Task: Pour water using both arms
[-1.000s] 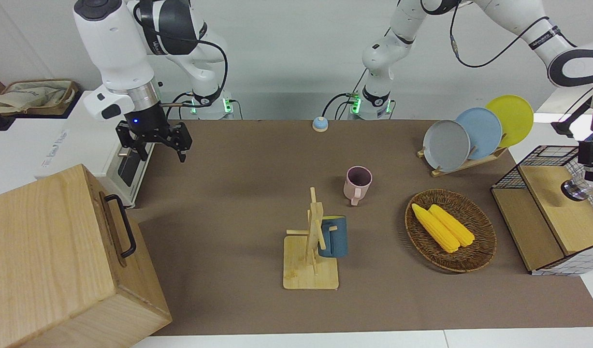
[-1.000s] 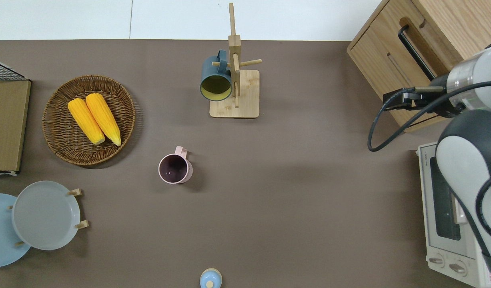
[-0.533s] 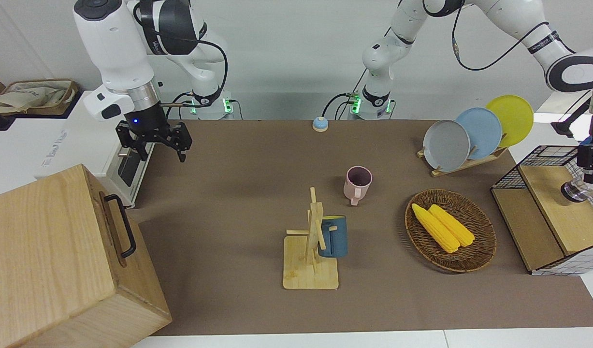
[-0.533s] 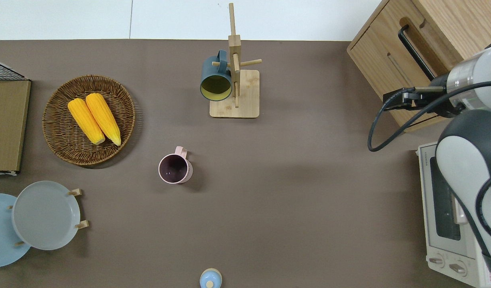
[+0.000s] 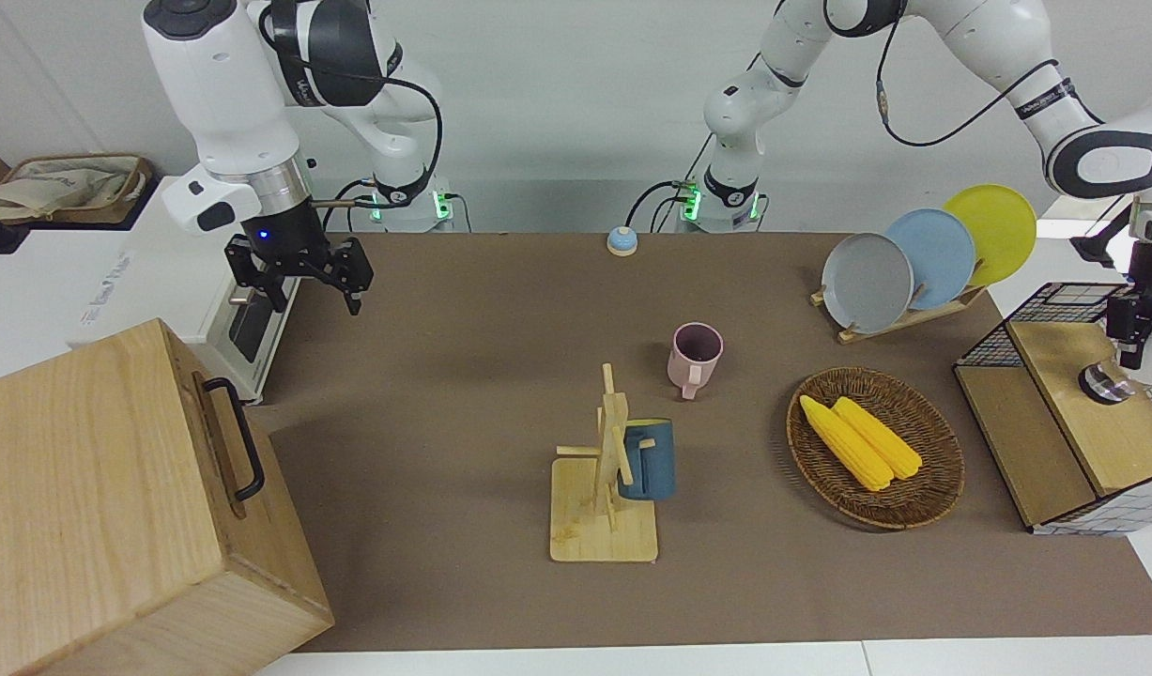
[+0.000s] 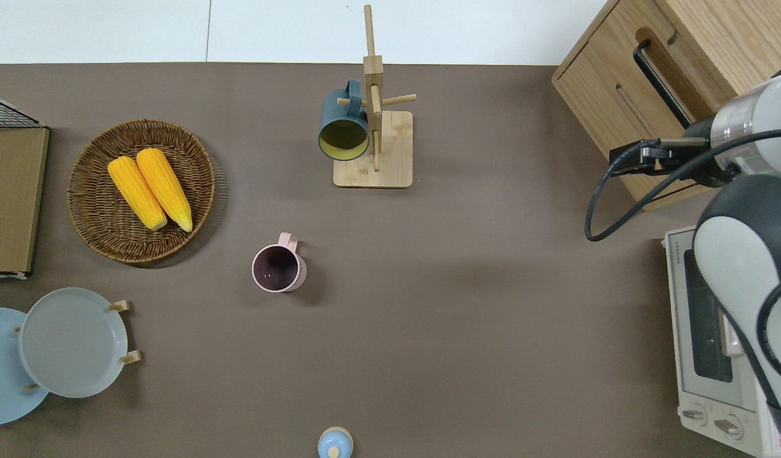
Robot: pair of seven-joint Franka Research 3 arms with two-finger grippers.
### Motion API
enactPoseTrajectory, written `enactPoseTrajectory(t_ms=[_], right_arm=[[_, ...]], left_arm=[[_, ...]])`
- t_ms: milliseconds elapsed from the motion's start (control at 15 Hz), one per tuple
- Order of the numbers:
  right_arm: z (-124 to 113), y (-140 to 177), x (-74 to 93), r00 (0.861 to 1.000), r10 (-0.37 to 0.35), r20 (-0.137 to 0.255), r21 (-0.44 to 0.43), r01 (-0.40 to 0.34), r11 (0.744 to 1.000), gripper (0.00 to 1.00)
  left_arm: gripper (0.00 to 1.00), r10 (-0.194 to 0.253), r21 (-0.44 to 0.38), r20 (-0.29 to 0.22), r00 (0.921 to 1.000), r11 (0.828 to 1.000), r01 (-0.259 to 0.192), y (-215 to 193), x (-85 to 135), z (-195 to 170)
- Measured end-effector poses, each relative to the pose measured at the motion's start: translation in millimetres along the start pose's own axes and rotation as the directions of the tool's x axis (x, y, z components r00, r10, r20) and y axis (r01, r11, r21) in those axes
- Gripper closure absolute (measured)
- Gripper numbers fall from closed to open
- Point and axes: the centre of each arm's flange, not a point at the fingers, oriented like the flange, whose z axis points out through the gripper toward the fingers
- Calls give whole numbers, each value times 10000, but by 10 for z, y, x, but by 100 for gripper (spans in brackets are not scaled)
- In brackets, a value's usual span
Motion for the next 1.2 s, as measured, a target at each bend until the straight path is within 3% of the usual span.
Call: enactPoseTrajectory(t_ms=[67, 267, 1200], right_arm=[[-12, 0, -4, 10000, 0, -19, 0, 0, 10000, 1], [-55, 0, -17, 10000, 0, -84, 1, 0, 10000, 1], [-55, 1, -17, 10000, 0, -85, 1, 0, 10000, 1]], left_arm=[[36, 35, -30, -28, 10000, 10000, -35, -5, -5, 1], [2, 73, -66, -42, 10000, 10000, -73, -4, -13, 18], [0, 54, -65, -102, 9999, 10000, -55, -5, 4, -4]])
